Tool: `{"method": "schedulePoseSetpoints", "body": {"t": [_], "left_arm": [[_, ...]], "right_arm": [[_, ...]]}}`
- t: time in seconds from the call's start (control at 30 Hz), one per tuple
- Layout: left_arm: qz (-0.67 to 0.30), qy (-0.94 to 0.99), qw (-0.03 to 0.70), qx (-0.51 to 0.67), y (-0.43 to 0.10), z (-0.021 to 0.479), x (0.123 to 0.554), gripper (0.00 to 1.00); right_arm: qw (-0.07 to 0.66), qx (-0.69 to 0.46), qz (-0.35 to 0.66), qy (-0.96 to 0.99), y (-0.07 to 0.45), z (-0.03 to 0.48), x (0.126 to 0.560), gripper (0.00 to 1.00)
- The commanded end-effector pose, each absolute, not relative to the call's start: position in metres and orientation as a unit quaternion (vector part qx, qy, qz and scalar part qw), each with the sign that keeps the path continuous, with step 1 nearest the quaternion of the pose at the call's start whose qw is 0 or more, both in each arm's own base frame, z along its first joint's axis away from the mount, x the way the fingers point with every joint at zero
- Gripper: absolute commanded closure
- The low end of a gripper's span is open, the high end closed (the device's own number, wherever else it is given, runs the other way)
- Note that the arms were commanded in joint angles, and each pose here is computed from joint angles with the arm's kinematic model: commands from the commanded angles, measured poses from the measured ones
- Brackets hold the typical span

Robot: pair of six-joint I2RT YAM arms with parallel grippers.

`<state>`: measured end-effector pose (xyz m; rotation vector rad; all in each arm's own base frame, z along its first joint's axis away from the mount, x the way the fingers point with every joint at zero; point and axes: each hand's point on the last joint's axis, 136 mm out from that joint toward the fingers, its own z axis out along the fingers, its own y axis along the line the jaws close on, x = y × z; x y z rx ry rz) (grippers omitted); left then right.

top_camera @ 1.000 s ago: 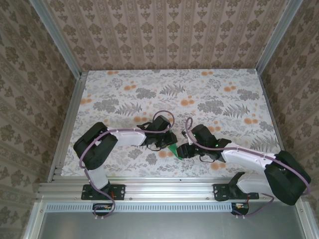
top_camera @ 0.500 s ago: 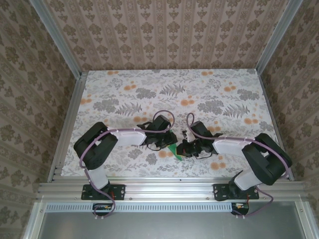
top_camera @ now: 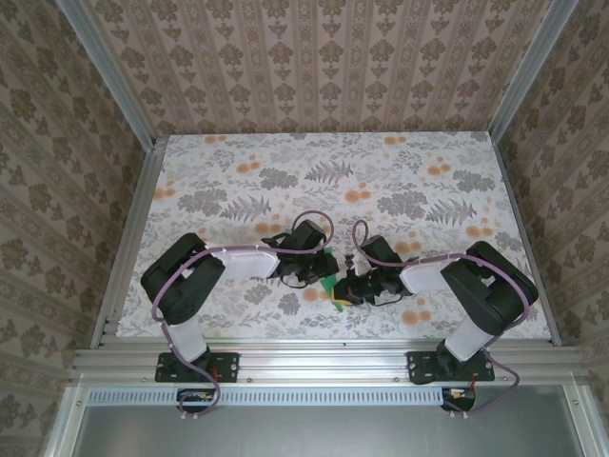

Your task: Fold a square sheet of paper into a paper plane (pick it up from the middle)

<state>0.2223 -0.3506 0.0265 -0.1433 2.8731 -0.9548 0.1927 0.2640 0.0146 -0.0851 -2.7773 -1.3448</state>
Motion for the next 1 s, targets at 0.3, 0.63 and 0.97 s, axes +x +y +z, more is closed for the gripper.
{"method": "schedulePoseSetpoints", "body": {"t": [0.3,0.63,0.97], "left_arm": [[-0.283,0.957,0.042,-0.045,-0.341,0.012,0.218,0.66],[-0.284,0.957,0.041,-0.045,-0.342,0.012,0.218,0.66],[-0.287,0.956,0.051,-0.035,-0.344,0.017,0.221,0.66]], "right_arm": [[0.082,-0.035,-0.376,-0.922,0.239,-0.012,0.145,0.91],[0.078,-0.009,-0.304,-0.949,0.224,-0.02,0.133,0.91],[0.025,-0.004,-0.247,-0.969,0.213,-0.014,0.146,0.93]]}}
